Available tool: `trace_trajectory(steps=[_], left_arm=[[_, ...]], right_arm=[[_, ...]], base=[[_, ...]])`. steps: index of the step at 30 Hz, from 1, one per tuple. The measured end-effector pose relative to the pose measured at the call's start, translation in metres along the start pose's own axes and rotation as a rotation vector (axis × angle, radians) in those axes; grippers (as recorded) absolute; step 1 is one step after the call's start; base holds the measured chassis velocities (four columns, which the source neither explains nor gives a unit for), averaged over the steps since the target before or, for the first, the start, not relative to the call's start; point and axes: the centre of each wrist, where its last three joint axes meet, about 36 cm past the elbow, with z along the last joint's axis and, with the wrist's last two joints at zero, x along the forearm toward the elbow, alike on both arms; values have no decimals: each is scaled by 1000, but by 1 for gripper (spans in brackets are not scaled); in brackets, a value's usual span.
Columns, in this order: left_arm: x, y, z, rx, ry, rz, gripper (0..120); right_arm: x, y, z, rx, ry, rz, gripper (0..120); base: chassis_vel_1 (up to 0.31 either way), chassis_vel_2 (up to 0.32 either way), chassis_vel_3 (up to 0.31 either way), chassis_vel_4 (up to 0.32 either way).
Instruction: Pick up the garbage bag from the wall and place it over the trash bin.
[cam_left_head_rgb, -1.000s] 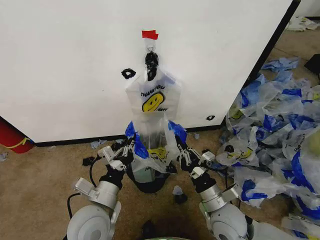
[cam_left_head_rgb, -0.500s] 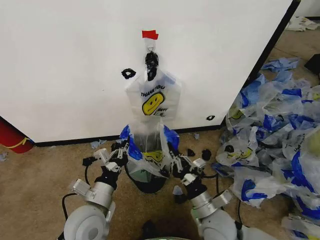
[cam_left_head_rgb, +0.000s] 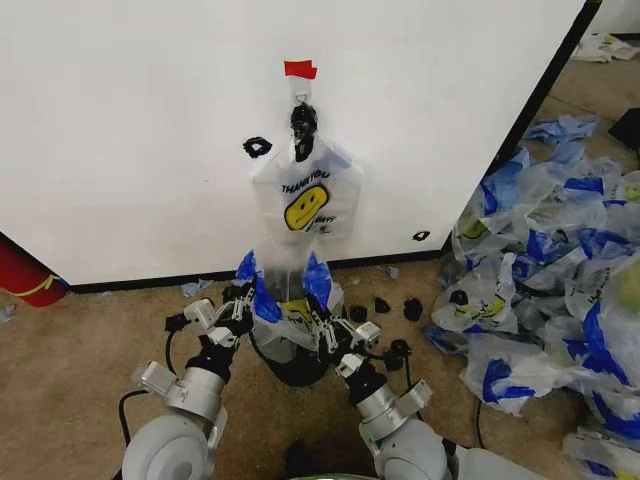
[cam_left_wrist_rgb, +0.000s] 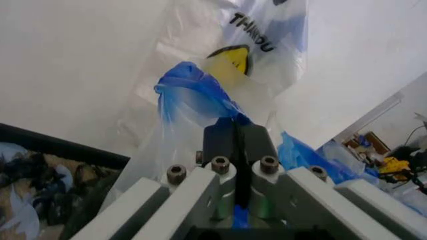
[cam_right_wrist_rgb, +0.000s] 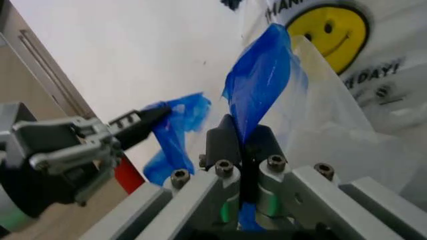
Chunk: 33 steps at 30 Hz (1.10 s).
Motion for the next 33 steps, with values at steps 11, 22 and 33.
trace_trajectory(steps=[11,22,33], left_arm=[[7,-6,9,26,25,-13,0],[15,6,17,-11,44,-49,0],[25,15,24,-39,56,-84,0]], right_arm=[[17,-31,-15,55,-36,90,0],[44,-51,-17,71,-50,187,0],[53,-68,-11,91,-53,240,0]], base=[[0,0,0,0],[0,0,0,0],[0,0,0,0]])
